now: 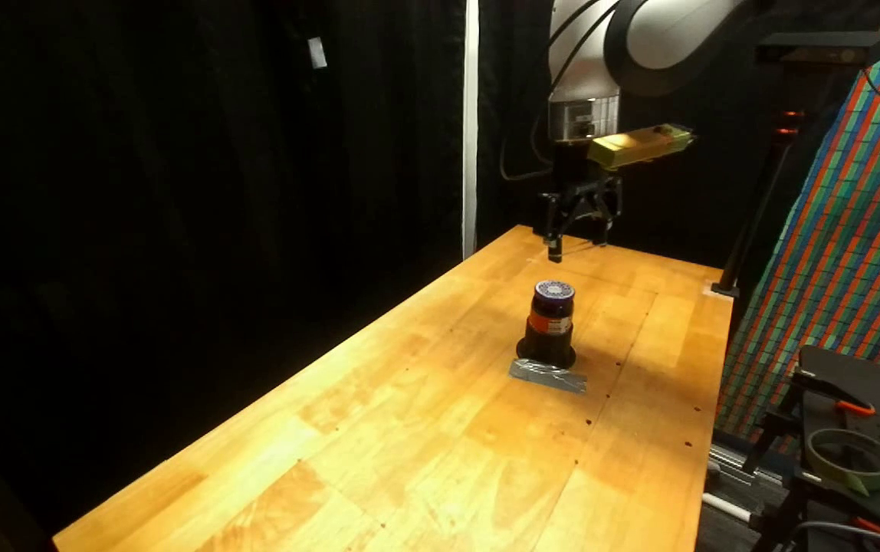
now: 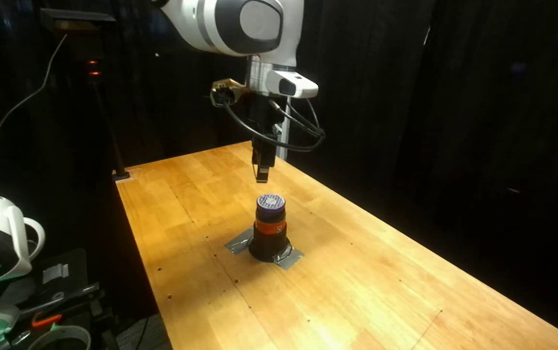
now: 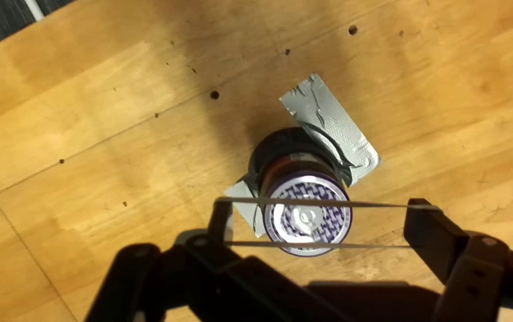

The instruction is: Place the band on the brown coffee cup

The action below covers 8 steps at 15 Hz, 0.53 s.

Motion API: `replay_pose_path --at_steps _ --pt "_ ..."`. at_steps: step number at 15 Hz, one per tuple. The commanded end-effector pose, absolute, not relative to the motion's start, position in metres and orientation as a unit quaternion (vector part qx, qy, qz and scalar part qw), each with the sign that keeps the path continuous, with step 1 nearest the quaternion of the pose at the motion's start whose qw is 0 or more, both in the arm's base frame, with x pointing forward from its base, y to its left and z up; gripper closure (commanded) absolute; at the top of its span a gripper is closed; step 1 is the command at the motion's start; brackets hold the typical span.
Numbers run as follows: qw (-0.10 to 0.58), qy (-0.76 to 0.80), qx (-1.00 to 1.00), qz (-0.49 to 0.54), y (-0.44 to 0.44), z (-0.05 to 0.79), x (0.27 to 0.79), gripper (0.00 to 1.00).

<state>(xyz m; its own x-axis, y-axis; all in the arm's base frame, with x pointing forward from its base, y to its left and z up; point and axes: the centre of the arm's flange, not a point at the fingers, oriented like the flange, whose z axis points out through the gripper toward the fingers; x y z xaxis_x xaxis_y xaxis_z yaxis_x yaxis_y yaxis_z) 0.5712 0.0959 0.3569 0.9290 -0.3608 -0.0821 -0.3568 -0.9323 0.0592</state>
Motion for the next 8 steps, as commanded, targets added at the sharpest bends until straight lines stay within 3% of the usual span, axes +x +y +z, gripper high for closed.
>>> replay_pose_path --at_steps 1,8 --pt "0.009 -0.194 0.979 -0.061 0.101 0.339 0.632 0.0" --pt "0.039 -0.193 0.974 -0.112 0.095 0.278 0.671 0.0"
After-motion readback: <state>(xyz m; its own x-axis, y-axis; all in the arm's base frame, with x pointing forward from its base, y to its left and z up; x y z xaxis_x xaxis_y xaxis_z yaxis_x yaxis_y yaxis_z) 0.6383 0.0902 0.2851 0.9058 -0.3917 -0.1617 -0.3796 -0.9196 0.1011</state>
